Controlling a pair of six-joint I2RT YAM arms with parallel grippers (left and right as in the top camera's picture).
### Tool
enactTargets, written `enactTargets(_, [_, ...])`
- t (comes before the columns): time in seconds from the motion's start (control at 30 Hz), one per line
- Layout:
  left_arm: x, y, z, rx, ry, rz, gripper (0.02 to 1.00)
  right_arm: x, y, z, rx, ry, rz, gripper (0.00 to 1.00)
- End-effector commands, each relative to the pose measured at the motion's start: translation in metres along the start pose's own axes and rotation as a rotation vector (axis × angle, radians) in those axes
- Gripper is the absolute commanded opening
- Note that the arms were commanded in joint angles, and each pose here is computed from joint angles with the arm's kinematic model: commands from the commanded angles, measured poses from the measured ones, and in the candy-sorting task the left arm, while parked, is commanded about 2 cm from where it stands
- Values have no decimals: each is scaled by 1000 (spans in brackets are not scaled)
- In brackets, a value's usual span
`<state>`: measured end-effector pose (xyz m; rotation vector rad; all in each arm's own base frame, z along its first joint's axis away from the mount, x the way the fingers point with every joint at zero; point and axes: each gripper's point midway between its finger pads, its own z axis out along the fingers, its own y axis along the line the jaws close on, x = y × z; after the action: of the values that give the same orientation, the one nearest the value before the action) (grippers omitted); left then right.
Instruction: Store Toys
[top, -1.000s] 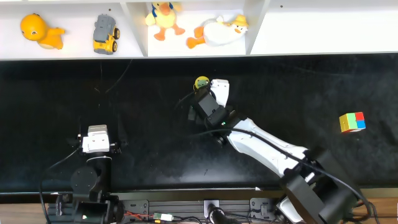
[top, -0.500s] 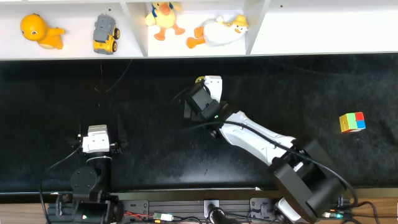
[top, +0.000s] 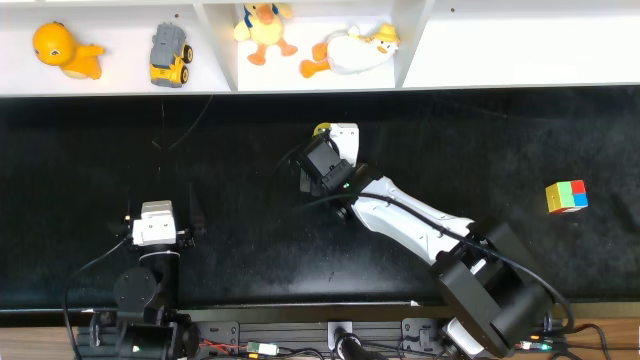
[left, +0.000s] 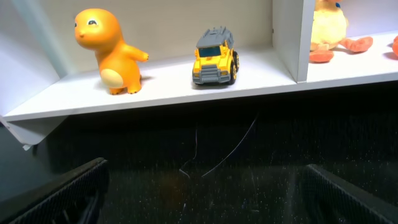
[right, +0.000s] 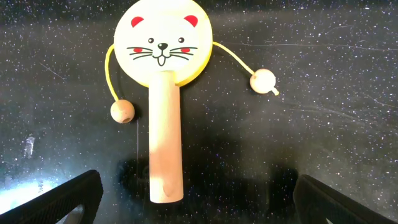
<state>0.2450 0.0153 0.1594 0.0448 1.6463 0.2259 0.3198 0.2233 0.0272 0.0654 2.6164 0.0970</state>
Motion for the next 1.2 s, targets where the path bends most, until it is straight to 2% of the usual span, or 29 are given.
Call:
enactTargets(0.03, [-1,1,0,-9,-9,13,998,3,1,5,2,17,-6,998])
enactTargets(0.37, [-1,1,0,-9,-9,13,998,3,1,5,1,18,-9,1000])
enactTargets(0.43, [-1,1,0,-9,-9,13,998,3,1,5,1,18,-9,967])
enactTargets(0.57, [-1,1,0,-9,-9,13,996,3,2,5,-1,19,-9,798])
enactTargets(0.63, [-1,1,0,-9,-9,13,998,3,2,5,-1,20,-9,562])
enactTargets(0.67, [-1,1,0,-10,-9,13,998,3,2,5,-1,20,-9,507])
enactTargets(0.97, [-1,1,0,-9,-9,13,998,4,3,5,-6,24,-8,371])
enactTargets(1.03, [-1,1,0,-9,-9,13,998,4,3,5,-7,24,-8,286])
enactTargets(1.13, [-1,1,0,-9,-9,13,998,4,3,5,-7,24,-8,93])
enactTargets(1.2, [-1,1,0,-9,-9,13,998,4,3,5,-8,25,-4,64])
